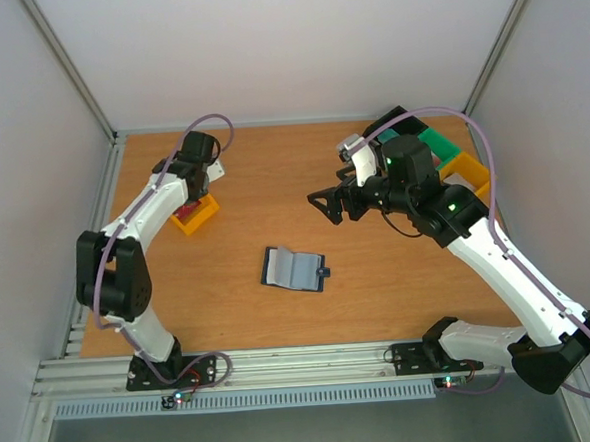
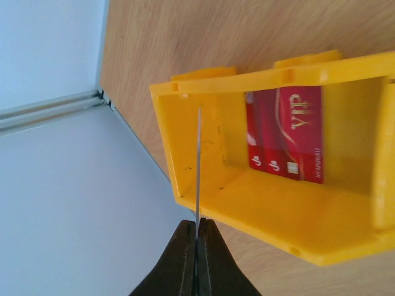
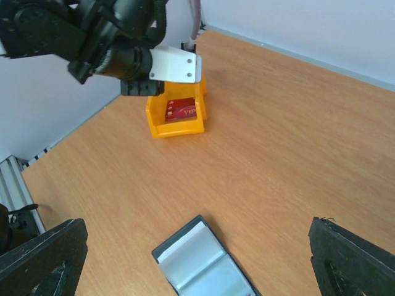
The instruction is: Take the credit cards out of the card holder
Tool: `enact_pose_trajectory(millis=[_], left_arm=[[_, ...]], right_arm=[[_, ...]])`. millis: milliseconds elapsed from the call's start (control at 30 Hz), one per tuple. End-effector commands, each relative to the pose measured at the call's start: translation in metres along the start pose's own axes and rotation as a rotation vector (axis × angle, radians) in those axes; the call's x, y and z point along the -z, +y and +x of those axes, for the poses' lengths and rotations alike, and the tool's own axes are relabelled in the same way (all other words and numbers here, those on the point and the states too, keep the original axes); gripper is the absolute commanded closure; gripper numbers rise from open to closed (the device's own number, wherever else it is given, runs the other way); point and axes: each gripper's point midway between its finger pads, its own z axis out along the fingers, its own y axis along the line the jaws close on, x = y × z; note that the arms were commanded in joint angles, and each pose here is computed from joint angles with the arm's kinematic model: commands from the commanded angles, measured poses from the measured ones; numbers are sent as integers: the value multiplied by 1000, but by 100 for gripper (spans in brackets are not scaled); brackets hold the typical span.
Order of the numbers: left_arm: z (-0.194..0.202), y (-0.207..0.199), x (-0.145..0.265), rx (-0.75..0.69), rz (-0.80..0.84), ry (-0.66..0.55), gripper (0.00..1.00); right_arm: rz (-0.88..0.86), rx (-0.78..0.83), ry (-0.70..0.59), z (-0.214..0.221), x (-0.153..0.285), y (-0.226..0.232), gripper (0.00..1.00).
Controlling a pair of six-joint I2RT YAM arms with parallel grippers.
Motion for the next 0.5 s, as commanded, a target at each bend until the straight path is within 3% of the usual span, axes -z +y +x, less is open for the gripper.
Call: enact_pose_trajectory(millis=[0, 200, 467], left_arm=[[5, 25, -27, 40, -67, 54, 100], [7, 11, -65, 81, -40, 56, 100], [-6, -12, -82, 107, 19, -8, 100]], right_arm=[[25, -10, 19, 6, 1, -5, 2], [16, -8, 32, 4, 0, -3, 1], [18, -5, 33, 3, 1, -3, 1]])
